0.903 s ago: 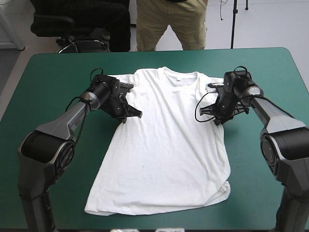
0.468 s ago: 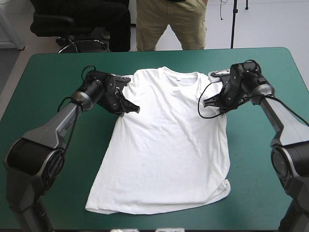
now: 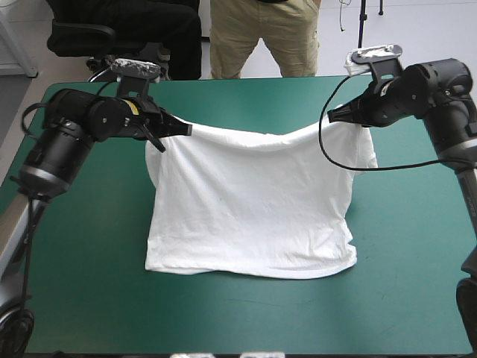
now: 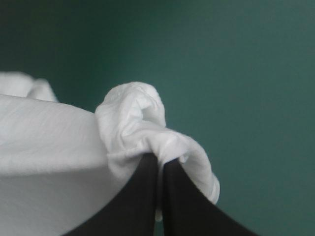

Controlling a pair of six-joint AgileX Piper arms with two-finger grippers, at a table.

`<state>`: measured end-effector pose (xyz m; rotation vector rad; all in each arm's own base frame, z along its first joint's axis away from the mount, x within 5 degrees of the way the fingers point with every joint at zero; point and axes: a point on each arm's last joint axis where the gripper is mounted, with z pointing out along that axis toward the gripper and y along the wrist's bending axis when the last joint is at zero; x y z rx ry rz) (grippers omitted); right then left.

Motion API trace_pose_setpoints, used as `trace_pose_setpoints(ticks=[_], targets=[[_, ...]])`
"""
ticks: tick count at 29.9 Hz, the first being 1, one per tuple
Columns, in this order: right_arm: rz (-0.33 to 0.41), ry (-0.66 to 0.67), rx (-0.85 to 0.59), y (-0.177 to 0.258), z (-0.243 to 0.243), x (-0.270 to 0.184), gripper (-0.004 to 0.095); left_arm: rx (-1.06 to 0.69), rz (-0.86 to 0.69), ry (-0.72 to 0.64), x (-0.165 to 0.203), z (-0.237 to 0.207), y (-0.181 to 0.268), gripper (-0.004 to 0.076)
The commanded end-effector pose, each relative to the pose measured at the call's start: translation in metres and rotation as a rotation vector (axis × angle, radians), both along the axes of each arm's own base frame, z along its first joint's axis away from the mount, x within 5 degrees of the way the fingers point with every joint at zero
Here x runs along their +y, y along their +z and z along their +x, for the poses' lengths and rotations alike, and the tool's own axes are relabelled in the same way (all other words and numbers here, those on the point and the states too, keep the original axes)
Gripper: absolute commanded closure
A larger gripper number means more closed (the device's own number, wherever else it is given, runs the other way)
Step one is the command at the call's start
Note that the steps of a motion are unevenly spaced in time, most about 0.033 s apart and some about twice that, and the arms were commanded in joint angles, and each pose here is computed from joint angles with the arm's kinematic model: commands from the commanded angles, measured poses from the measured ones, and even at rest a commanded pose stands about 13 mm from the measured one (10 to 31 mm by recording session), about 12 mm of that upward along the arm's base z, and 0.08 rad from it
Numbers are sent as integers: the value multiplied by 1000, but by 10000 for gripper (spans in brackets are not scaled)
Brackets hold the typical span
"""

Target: Fold the cloth

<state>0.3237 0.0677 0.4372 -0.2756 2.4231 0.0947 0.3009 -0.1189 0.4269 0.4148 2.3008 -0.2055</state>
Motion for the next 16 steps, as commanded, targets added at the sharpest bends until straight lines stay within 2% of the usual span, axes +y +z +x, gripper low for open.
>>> trace_pose_setpoints(ticks=[1, 9, 16], targets=[[20, 2, -197, 52, -31, -8, 926, -237, -89, 8, 11, -28, 61, 741], [45, 15, -359, 98, -61, -14, 925, -383, -139, 12, 21, -51, 110, 741], [58, 11, -464, 113, -62, -15, 925, -484, -147, 23, 25, -55, 128, 741]])
